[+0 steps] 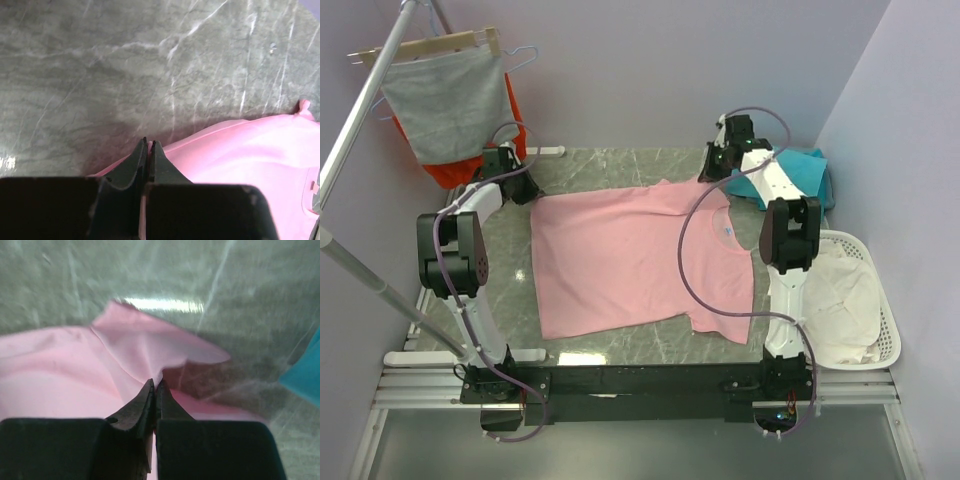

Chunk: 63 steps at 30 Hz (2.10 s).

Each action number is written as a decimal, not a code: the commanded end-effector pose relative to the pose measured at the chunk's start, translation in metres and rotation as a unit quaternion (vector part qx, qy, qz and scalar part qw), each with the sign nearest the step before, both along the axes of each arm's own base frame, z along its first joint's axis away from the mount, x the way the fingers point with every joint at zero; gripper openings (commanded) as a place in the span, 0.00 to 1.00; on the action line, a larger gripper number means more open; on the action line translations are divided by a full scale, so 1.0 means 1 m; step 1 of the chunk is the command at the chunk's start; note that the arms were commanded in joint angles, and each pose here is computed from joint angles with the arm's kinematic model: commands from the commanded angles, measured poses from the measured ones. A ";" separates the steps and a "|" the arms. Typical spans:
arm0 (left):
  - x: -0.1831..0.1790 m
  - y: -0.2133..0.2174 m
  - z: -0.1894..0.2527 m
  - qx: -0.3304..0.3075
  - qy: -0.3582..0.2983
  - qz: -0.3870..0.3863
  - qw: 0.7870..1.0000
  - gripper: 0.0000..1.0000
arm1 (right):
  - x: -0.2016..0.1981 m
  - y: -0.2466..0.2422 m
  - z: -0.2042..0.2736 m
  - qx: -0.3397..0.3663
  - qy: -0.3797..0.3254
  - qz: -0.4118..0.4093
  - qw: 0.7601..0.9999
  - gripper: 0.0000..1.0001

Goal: Fold and stack the t-shirts
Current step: Grap the side of the flattened tshirt furthest away from the robot with both arms

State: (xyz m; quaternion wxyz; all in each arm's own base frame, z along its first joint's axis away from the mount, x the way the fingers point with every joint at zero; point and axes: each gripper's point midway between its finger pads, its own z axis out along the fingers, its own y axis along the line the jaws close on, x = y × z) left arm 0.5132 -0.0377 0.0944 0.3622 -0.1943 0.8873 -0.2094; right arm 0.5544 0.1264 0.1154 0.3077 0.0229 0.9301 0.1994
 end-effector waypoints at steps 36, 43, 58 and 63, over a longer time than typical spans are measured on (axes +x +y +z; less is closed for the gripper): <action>-0.014 -0.005 -0.034 0.004 0.058 -0.005 0.998 0.01 | -0.064 0.013 -0.060 -0.052 0.103 -0.003 0.993 0.43; -0.014 -0.006 -0.035 0.001 0.060 -0.007 0.998 0.01 | -0.076 0.015 -0.077 -0.048 0.128 0.009 0.991 0.44; -0.016 -0.005 -0.042 0.008 0.069 -0.006 0.998 0.01 | -0.075 0.016 -0.102 -0.066 0.160 0.014 0.985 0.26; -0.014 -0.007 -0.043 0.006 0.070 -0.009 0.998 0.01 | -0.060 0.023 -0.096 -0.063 0.134 0.019 0.989 0.00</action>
